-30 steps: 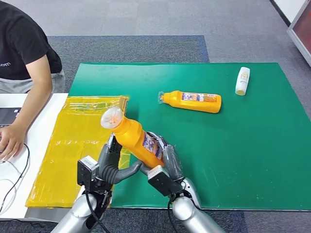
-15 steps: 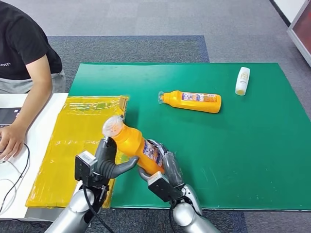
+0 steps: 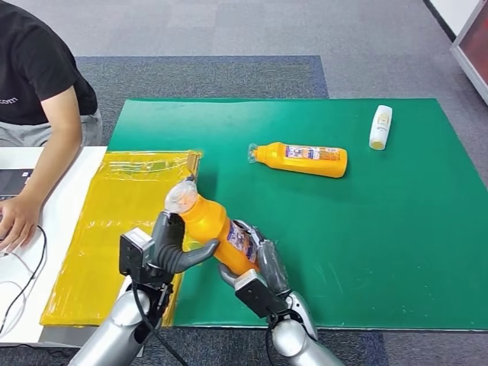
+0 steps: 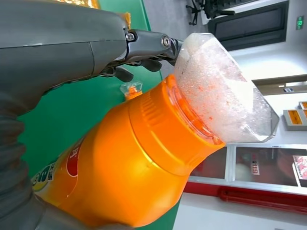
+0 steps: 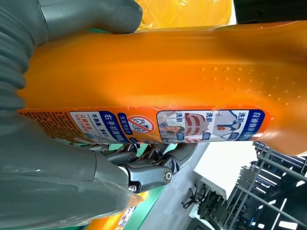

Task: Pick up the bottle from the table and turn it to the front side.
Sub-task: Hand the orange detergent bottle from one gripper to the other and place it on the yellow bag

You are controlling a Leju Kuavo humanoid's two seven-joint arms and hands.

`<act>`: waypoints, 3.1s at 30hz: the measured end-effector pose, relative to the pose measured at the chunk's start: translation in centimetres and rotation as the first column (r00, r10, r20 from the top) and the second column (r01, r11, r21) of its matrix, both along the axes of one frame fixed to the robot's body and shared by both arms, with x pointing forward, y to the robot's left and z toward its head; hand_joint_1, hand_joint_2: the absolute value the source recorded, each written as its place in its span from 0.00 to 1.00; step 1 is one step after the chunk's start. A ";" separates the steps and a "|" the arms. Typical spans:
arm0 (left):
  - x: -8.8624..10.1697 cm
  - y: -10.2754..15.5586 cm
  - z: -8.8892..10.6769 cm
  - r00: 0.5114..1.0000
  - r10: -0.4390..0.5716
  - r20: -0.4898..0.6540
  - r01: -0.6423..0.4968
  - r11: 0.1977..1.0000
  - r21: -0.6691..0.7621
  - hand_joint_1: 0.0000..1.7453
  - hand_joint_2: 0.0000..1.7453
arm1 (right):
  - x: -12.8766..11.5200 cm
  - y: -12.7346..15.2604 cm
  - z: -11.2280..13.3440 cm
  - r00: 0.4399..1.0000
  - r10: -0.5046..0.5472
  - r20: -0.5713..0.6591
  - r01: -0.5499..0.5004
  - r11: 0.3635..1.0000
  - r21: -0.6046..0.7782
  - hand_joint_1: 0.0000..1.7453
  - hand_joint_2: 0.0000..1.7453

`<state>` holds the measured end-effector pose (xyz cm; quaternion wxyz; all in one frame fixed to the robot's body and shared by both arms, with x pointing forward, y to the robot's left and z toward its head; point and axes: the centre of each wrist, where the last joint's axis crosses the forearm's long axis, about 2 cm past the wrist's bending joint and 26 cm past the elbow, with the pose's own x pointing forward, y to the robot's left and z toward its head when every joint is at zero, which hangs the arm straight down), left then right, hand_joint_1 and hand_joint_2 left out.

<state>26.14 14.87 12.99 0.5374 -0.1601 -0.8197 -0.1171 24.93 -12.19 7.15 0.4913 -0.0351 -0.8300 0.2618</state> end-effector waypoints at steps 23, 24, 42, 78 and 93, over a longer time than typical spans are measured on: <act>0.5 -0.5 -0.2 0.994 -0.060 -0.089 0.059 0.998 -0.012 0.00 1.00 | -0.1 -0.2 -0.1 1.000 -0.014 -0.007 0.015 1.000 0.023 1.00 1.00; 0.6 -0.5 -0.2 0.993 -0.065 -0.095 0.063 0.998 -0.015 0.00 1.00 | -0.1 -0.2 -0.1 1.000 -0.016 -0.007 0.016 1.000 0.025 1.00 1.00; 1.3 -1.0 -0.3 0.983 -0.124 -0.135 0.122 0.992 -0.022 0.00 1.00 | 0.0 -0.2 -0.1 1.000 -0.025 -0.004 0.025 0.999 0.039 1.00 1.00; 2.9 -1.4 0.2 0.946 -0.272 -0.174 0.267 0.962 -0.056 1.00 1.00 | 0.2 -0.2 0.1 1.000 -0.026 0.004 0.025 0.998 0.059 1.00 1.00; 3.8 -0.8 0.4 0.945 -0.288 -0.154 0.289 0.957 -0.015 1.00 1.00 | 0.0 -0.2 0.0 1.000 -0.026 0.007 0.025 0.997 0.070 0.39 1.00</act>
